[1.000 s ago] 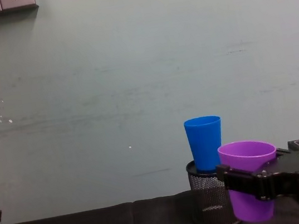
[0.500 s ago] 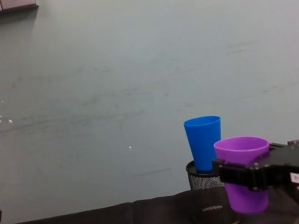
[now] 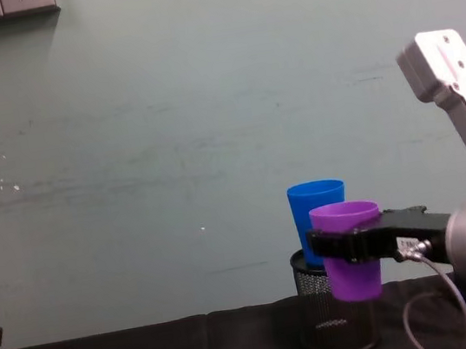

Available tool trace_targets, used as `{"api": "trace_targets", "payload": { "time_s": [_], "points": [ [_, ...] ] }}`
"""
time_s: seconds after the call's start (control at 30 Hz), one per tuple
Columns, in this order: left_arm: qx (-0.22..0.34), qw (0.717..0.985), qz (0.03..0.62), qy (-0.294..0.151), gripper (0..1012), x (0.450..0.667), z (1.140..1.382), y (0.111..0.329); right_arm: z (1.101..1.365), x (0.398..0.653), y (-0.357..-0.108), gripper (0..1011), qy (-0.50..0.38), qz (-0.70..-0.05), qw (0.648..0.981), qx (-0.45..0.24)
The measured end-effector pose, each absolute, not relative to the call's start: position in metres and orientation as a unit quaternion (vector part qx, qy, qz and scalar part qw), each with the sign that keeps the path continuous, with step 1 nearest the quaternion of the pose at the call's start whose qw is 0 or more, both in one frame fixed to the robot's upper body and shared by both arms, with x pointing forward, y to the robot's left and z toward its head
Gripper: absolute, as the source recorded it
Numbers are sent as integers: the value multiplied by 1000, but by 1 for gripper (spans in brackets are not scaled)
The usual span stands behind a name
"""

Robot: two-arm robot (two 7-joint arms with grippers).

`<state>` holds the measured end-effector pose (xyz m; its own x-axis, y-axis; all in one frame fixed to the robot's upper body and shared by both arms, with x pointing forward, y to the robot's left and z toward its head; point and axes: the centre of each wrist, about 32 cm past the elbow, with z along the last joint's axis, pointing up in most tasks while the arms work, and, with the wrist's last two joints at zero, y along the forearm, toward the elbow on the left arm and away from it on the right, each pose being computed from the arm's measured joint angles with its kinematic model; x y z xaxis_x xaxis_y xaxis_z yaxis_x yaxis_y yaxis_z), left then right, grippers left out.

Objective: Pick up one cup with a gripper and tap it against the other cup.

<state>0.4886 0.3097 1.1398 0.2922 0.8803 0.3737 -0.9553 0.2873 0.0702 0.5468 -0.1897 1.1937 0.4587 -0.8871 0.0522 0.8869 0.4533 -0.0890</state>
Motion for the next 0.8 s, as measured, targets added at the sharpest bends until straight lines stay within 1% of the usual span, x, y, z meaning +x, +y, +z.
{"api": "trace_targets", "payload": {
  "time_s": [0.1, 0.33, 0.8],
  "points": [
    [141, 791, 580, -132, 1000, 489, 1140, 310, 1196, 557, -188, 717, 7, -523, 851, -49],
    [141, 791, 580, -132, 1000, 489, 1140, 310, 1199, 569, -186, 717, 12, -525, 850, -46],
    [141, 791, 580, -132, 1000, 489, 1140, 310, 1201, 579, -182, 717, 14, -528, 848, -42]
  ]
}}
